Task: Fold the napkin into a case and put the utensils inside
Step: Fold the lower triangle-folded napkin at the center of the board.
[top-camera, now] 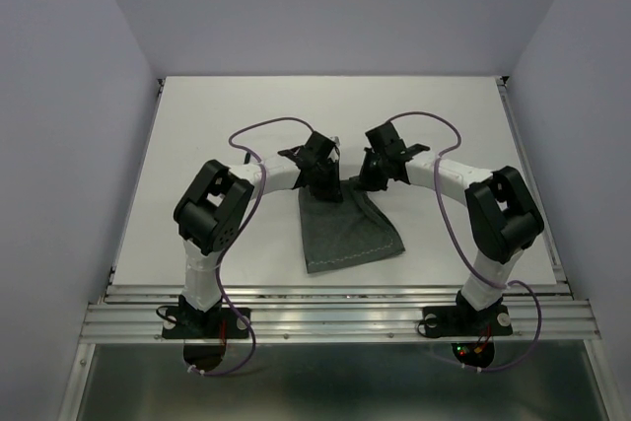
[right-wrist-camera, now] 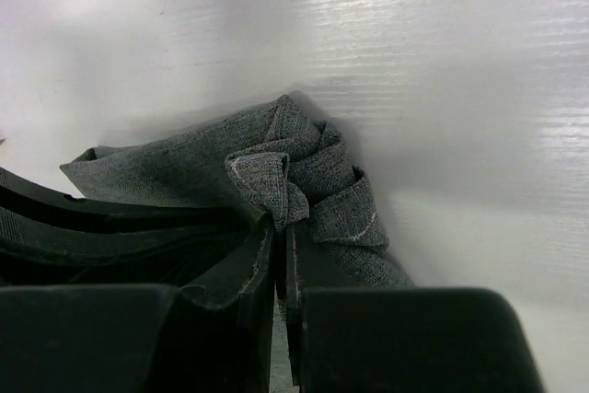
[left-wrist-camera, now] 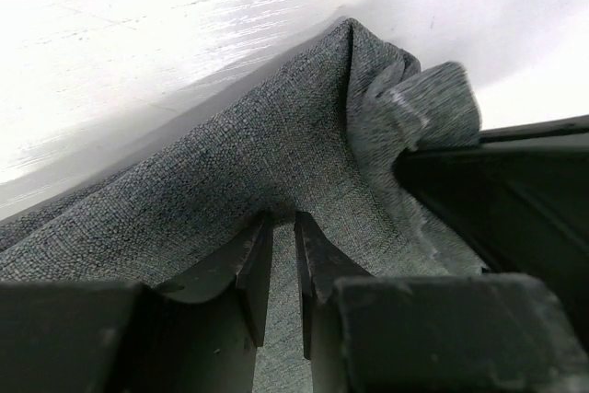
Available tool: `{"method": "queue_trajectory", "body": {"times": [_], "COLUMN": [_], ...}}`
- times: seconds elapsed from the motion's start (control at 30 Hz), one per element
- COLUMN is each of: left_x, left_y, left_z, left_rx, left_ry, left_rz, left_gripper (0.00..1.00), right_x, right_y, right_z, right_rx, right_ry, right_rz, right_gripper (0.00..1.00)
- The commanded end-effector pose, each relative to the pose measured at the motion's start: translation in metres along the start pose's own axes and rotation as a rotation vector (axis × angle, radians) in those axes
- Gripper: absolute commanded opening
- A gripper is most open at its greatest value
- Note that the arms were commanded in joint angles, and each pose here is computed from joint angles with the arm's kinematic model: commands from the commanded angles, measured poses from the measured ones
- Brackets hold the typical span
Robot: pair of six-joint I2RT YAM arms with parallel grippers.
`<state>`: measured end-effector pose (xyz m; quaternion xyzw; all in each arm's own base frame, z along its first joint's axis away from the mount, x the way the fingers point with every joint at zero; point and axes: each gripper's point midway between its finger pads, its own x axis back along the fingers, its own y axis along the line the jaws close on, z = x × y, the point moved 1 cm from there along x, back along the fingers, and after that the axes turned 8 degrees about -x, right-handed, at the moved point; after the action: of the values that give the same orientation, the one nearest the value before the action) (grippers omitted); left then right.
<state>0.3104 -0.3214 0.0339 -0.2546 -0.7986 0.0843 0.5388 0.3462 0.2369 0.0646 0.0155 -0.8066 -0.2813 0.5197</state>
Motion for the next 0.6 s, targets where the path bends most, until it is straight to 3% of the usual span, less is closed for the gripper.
{"method": "queue_trajectory", "body": {"times": [0.0,0.57], "left_x": [-0.003,-0.006], "left_y": [0.007,0.01], "left_z": [0.015,0.026], "left_rx": [-0.016,-0.034], "left_ry": [0.032,0.061], "left_rz": [-0.011,0.002], "left_gripper": [0.28,0.28], "right_x": [0.003,-0.021], "right_y": [0.021,0.014], "right_z": [-0.011,-0.008], "right_rx": [-0.013,-0.088], "right_ry": [-0.054,-0.114], "right_rz": [-0.019,0.098], "right_gripper": [0.01,0.01]}}
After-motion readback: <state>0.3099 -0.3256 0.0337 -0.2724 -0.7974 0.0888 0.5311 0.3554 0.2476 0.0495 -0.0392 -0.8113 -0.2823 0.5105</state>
